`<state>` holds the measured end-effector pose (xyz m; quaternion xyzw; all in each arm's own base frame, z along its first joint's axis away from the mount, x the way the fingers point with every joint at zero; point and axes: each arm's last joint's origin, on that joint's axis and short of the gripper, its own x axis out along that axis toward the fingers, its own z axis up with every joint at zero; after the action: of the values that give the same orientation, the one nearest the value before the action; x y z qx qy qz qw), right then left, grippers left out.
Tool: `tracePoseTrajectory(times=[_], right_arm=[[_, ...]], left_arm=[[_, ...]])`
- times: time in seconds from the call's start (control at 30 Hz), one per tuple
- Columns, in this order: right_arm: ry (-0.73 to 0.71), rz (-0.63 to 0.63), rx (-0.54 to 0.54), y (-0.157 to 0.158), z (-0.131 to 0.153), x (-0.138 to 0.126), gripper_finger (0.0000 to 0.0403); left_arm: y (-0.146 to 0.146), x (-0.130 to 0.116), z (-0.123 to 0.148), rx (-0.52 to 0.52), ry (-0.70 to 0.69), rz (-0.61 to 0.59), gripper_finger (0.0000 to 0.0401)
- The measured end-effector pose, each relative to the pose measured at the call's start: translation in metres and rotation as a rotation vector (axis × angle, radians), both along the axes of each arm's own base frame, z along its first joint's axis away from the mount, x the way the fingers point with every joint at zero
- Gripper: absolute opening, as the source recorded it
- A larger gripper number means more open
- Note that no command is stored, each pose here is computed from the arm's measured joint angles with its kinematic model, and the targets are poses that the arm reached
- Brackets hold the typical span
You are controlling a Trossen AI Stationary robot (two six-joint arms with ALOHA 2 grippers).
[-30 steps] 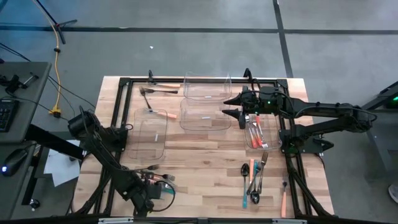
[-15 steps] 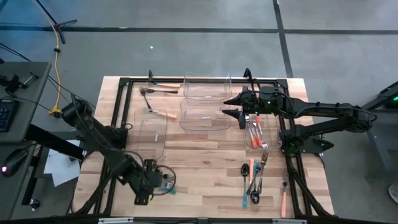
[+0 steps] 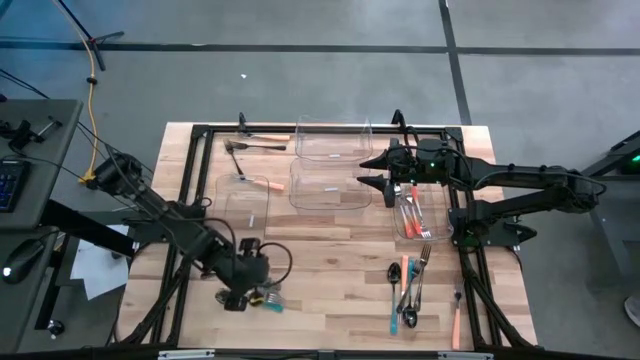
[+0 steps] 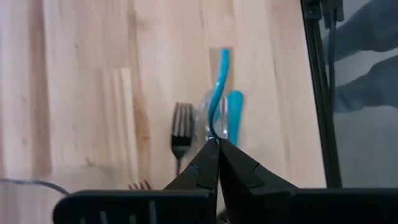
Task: Sort silverware by color (type)
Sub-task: Put the blue spoon into the middle transparent bin
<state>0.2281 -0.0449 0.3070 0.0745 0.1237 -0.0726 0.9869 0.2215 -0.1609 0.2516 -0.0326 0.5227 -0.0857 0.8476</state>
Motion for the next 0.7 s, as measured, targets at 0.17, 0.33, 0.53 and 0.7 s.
tracePoseTrajectory(times=[0.17, 0.33, 0.53, 0.7], right_arm=[[0.0, 0.0, 0.0, 0.0, 0.0, 0.0, 0.0185], [0.0, 0.001, -0.002, 0.0, 0.0, 0.0, 0.0185], [0.001, 0.001, -0.002, 0.0, 0.0, 0.0, 0.0185], [0.002, 0.001, -0.003, 0.0, 0.0, 0.0, 0.0185]], left_arm=[[0.014, 0.011, 0.001, 0.034, -0.034, -0.024, 0.0], [0.029, 0.025, 0.004, 0.057, -0.091, -0.04, 0.0], [0.043, 0.03, 0.006, 0.004, -0.074, 0.004, 0.0], [0.036, 0.024, 0.011, -0.048, -0.069, 0.025, 0.0]])
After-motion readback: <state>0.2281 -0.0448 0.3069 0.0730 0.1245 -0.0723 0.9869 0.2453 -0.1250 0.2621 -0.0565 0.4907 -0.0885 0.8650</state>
